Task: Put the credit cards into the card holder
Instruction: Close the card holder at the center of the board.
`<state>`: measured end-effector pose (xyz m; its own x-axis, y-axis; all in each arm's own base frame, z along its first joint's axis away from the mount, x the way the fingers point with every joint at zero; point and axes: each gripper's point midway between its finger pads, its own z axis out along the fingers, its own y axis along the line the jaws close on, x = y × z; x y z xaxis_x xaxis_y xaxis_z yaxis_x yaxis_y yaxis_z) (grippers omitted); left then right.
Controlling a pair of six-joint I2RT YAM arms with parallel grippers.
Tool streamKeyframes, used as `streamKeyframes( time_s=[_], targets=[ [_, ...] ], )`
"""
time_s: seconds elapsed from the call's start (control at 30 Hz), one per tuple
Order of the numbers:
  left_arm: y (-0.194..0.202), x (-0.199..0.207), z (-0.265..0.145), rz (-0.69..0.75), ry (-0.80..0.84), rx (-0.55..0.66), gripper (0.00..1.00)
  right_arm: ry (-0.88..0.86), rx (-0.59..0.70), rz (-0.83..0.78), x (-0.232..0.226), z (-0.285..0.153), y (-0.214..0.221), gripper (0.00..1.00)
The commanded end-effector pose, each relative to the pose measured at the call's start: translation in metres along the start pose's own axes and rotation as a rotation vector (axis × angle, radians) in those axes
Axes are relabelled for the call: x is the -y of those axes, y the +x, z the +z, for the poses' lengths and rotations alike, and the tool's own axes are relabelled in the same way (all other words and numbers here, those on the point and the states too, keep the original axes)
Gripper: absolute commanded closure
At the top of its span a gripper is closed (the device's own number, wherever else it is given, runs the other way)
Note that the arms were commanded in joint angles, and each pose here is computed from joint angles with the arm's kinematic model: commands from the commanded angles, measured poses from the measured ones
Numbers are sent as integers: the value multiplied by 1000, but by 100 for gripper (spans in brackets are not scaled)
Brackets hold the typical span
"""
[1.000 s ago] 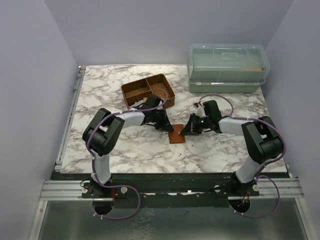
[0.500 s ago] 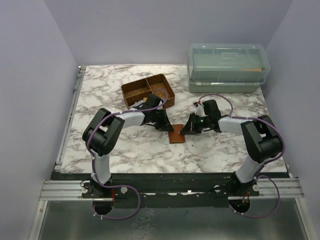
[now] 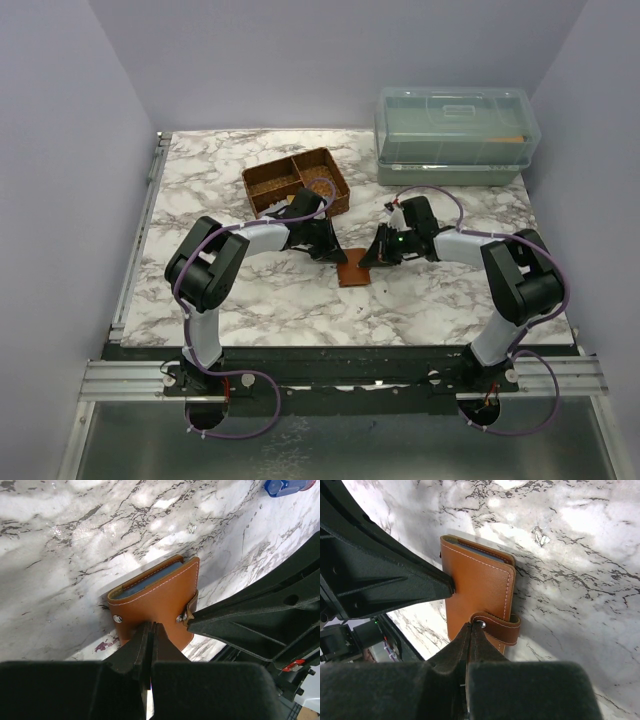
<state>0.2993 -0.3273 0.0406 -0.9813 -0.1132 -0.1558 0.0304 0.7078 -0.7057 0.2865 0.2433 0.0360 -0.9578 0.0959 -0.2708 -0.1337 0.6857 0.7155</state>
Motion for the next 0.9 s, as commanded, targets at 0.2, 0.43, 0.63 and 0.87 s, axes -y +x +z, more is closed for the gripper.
streamKeyframes(
  time_s=[0.2,0.43,0.63,0.87],
  targets=[
    [11,-7,-2,4,-27,-22,100,231,-55,-13,35,11,22,100],
    [11,-6,-3,4,-24,-20,100,416,-84,-6,54,16,29,100],
    [11,-7,-3,5,-26,-19,100,523,-115,-1,66,18,49,100],
    [11,-7,-3,5,-26,-22,100,339,-118,68,59,33,64,100]
  ],
)
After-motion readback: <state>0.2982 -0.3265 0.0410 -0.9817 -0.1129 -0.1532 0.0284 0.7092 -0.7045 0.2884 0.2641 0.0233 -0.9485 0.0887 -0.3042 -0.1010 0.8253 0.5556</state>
